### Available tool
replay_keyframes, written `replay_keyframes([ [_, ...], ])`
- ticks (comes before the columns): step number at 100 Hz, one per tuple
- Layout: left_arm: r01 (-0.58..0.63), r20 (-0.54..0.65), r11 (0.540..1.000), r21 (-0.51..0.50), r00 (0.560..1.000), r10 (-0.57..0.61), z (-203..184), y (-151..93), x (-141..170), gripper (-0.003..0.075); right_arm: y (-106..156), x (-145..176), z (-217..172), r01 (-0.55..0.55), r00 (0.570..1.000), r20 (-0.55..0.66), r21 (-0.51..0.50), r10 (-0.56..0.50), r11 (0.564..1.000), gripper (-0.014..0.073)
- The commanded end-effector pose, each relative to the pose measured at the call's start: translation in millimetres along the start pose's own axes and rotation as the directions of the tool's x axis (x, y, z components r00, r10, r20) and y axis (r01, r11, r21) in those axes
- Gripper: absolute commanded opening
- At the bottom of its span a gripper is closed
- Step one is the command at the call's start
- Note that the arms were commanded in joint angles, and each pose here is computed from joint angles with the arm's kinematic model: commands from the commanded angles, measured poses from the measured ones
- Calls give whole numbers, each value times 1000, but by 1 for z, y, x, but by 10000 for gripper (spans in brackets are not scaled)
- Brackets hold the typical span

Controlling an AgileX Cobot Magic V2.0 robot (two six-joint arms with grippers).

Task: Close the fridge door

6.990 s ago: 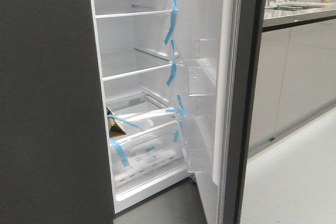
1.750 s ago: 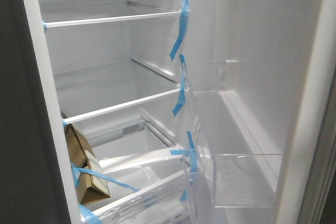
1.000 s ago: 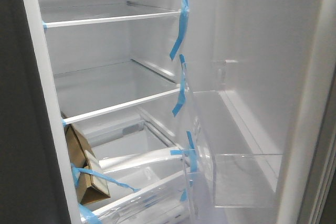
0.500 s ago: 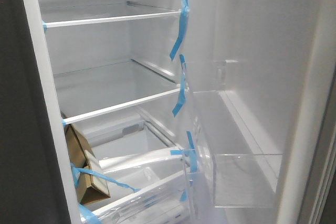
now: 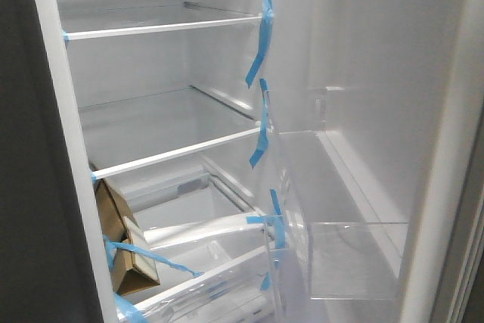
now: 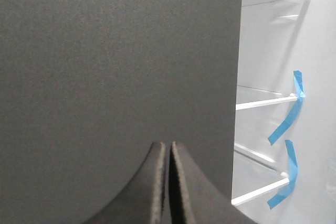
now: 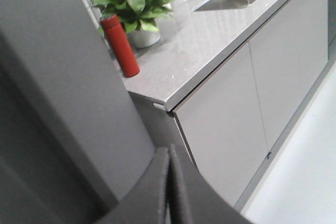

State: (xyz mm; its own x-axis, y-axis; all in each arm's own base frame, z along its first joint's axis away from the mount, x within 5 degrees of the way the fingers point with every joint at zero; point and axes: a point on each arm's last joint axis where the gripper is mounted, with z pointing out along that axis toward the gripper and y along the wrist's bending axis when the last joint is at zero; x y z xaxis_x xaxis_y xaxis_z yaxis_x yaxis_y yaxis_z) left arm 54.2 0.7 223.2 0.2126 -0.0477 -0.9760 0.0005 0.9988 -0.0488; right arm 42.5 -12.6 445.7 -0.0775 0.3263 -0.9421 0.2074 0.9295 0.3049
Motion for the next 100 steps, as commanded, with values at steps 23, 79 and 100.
replay_keyframes([
  [23, 5, 49, 1000, -1, 999, -5, -1, 1, 5, -20, 16, -22, 45, -144, 989, 19, -55, 145, 988, -46],
  [79, 5, 49, 1000, -1, 999, -5, -1, 1, 5, -20, 24, -35, 95, -488, 859, 87, -151, 504, 859, -46],
  [100, 5, 49, 1000, -1, 999, -5, -1, 1, 5, -20, 28, -34, 113, -554, 820, 51, -178, 570, 813, -46],
])
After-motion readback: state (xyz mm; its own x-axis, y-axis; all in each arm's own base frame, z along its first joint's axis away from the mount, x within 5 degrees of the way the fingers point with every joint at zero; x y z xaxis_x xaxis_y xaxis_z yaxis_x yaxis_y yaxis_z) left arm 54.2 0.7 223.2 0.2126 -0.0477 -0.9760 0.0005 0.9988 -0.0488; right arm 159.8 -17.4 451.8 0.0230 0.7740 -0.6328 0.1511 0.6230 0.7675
